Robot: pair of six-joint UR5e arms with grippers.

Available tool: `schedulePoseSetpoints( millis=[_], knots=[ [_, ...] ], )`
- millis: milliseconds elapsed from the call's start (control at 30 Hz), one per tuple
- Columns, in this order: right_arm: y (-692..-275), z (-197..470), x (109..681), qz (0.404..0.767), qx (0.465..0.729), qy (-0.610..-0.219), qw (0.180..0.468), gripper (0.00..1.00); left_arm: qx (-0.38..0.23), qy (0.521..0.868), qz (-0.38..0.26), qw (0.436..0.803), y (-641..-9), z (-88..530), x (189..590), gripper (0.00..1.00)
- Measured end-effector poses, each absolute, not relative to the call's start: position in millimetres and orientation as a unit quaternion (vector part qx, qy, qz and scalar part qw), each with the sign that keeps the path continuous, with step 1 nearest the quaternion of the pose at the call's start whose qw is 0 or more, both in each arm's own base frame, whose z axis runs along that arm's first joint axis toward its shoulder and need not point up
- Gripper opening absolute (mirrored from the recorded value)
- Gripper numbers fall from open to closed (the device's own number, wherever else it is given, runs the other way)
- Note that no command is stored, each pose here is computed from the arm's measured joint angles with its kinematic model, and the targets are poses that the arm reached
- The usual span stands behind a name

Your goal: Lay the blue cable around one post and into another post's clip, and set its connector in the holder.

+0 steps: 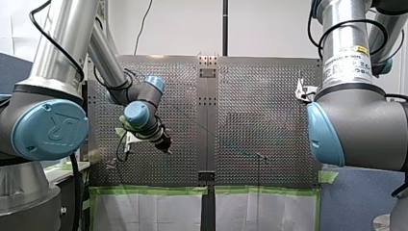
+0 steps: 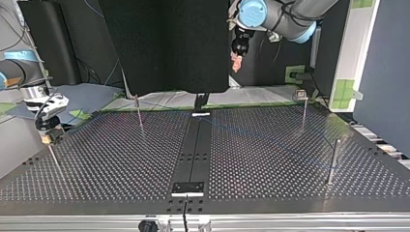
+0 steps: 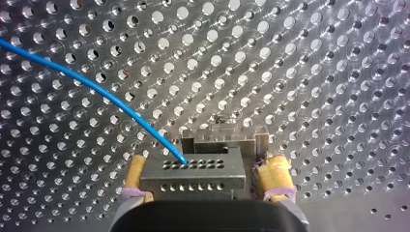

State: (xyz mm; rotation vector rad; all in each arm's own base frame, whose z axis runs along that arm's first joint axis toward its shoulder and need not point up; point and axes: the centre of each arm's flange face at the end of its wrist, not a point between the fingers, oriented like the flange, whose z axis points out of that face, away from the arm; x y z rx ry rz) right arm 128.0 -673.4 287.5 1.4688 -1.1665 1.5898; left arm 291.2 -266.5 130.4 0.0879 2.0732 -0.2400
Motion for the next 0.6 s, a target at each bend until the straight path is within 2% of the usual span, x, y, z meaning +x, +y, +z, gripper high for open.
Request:
schedulePoseSetpoints(
  millis=[600],
  knots=[
    [-673,288,128,0.609,0.563,-0.447,0.335,1.0,0.023,0.857,-0.074,0.509,-233,93,244,1.0]
  ],
)
